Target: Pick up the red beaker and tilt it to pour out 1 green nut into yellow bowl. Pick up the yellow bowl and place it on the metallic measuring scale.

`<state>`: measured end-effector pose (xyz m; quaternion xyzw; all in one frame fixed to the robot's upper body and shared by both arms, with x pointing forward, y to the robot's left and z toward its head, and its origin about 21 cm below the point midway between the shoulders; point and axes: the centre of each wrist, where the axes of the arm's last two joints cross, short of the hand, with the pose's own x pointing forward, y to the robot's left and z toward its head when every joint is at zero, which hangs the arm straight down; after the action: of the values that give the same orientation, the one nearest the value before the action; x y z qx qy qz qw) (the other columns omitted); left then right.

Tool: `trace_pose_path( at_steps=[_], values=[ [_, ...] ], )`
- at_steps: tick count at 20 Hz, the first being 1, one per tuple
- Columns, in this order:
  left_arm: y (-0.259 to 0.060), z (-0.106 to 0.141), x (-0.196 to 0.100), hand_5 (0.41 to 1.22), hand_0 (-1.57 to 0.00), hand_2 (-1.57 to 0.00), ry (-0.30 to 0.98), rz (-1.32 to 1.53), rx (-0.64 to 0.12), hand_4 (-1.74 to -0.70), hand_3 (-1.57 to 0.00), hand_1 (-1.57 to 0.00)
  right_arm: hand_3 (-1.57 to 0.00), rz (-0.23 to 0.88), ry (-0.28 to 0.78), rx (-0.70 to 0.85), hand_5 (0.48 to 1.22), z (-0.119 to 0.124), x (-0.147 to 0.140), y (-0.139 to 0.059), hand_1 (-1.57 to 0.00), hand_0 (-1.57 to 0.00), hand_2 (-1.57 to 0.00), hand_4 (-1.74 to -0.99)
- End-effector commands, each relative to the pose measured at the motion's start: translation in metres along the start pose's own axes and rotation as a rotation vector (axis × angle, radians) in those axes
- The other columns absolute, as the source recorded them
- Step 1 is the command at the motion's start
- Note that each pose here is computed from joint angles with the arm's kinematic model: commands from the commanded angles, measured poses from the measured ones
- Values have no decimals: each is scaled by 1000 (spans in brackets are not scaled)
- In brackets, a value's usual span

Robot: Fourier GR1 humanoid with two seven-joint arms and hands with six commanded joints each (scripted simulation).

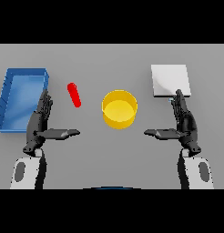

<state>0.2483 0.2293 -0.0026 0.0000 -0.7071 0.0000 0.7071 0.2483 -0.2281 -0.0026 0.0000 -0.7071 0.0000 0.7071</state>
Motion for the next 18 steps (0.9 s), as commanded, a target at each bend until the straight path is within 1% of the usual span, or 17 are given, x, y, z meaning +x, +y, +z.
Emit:
trace_pose_path(
  at_steps=[1, 5, 6, 7, 8, 9, 10, 12, 15, 17, 18],
  values=[
    [-1, -1, 0, 652, 1, 1, 1, 1, 0, -1204, 1, 1, 1, -1, 0, 0, 681, 0, 0, 0, 1, 1, 1, -1245],
    [-7, -4, 0, 652, 1, 1, 3, 2, -3, -1204, 1, 1, 1, -1, -1, 2, 681, 1, 0, 3, 1, 1, 1, -1245],
    [-10, -5, 1, 652, 1, 1, 6, 0, -5, -1204, 1, 1, 1, -1, -4, 0, 681, -1, 3, 5, 1, 1, 1, -1245],
    [-9, 1, 5, 652, 1, 1, -11, -77, -32, -1204, 1, 1, 1, 135, -83, 13, 681, 8, 5, 2, 1, 1, 1, -1245],
    [-10, 7, 10, 649, 1, 1, -31, -123, -49, -1207, 1, 1, 1, 220, -118, 33, 678, 17, 3, 3, 1, 1, 1, -1242],
    [-9, 9, 14, 650, 1, 1, -26, -147, -62, -1212, 1, 1, 1, 268, -150, 43, 679, 24, 6, 4, 1, 1, 1, -1239],
    [-13, 14, 16, 654, 1, 1, -27, -161, -68, -1218, 1, 1, 1, 300, -148, 42, 679, 28, 9, 3, 1, 1, 1, -1235],
    [-14, 16, 21, 660, 1, 1, -17, -182, -77, -1224, 1, 1, 1, 324, -133, 44, 678, 30, 9, 3, 1, 1, 1, -1235],
    [-19, 15, 19, 668, 1, 1, -7, -196, -100, -1239, 1, 1, 1, 304, -147, 59, 681, 31, 14, 8, 1, 1, 1, -1250],
    [-16, 4, 14, 691, 1, 1, 23, -204, -113, -1276, 1, 1, 1, 274, -145, 71, 680, 31, 14, 7, 1, 1, 1, -1265],
    [-19, -3, 13, 702, 1, 1, 30, -189, -124, -1301, 1, 1, 1, 257, -140, 71, 680, 27, 15, 6, 1, 1, 1, -1275]
  ],
)
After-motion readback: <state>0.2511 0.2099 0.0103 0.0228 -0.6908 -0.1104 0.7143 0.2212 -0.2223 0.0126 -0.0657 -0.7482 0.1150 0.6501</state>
